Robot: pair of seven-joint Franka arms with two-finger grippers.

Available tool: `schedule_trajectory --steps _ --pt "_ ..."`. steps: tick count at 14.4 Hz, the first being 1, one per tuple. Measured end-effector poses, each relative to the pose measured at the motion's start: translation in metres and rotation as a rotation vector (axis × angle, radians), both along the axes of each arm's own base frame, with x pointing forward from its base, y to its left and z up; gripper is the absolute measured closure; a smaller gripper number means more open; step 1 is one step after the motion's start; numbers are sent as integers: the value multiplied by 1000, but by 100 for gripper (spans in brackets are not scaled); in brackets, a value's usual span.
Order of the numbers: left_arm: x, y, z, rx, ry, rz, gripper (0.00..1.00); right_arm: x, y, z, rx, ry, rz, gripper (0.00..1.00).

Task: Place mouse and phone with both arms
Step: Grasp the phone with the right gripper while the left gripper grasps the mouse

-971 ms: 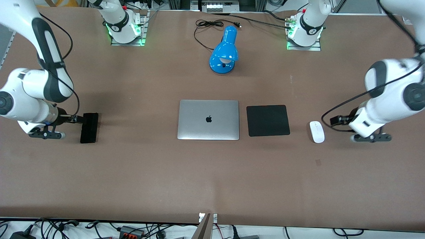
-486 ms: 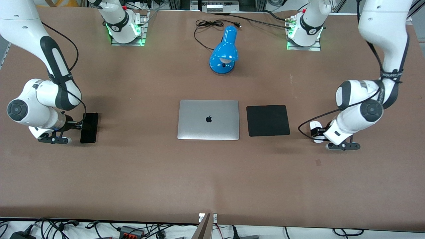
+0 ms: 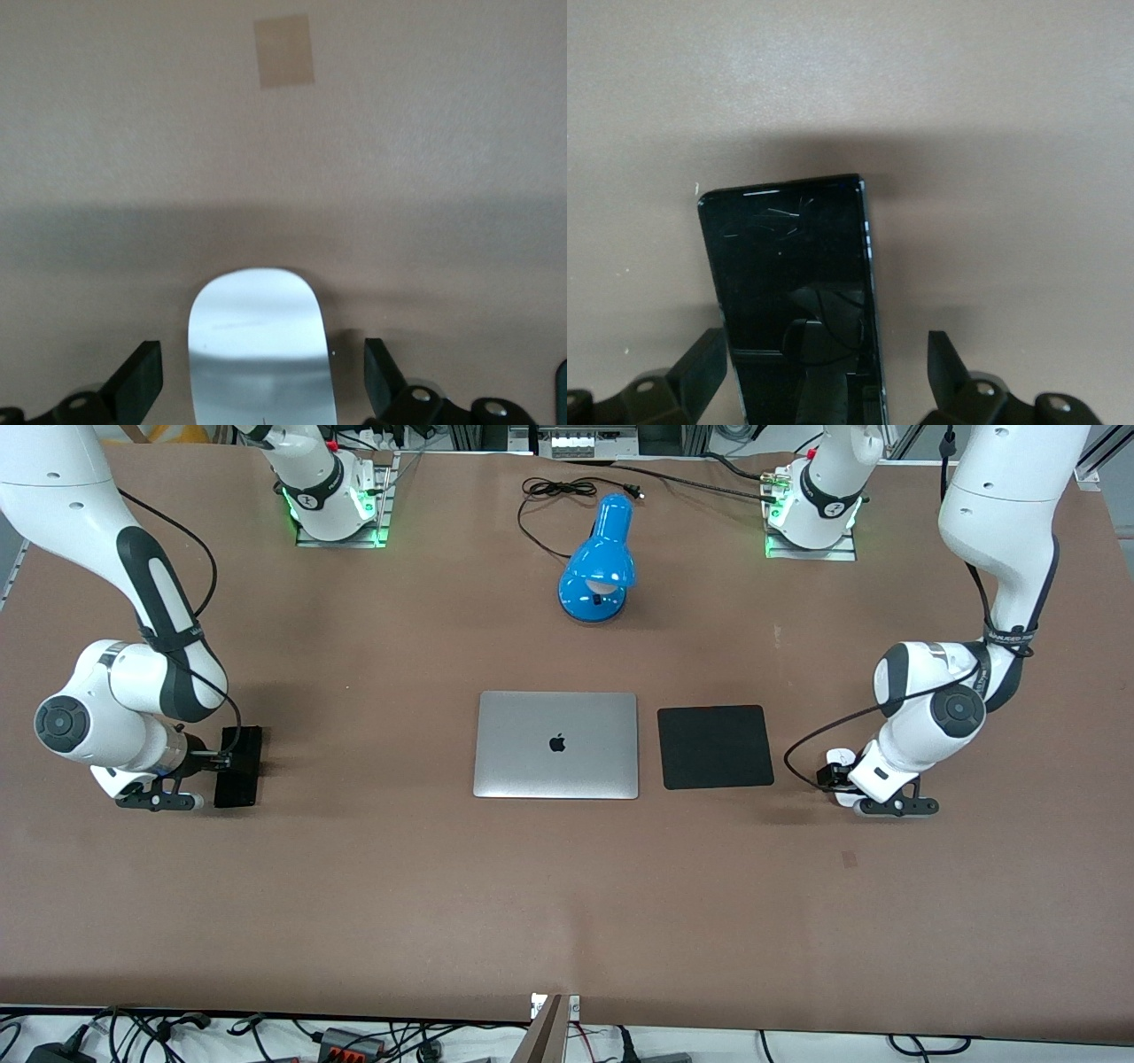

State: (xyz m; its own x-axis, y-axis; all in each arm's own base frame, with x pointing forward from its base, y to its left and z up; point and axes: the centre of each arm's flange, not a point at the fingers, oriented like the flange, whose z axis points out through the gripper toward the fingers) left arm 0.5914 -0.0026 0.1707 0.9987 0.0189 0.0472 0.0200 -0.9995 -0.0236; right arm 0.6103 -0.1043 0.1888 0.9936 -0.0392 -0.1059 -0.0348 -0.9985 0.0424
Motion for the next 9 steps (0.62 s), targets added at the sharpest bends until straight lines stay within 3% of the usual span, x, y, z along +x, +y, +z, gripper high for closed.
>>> schedule_trajectory --steps 4,5,8,9 --pt "-3 0 -3 0 5 1 5 0 5 -2 14 0 -7 0" --pt "-3 0 -3 0 5 1 10 1 6 -2 14 0 -6 0" --pt "-3 0 -2 0 5 2 38 0 8 -7 15 2 -2 0" --pt "-3 0 -2 0 5 1 38 0 8 -11 15 7 -1 0"
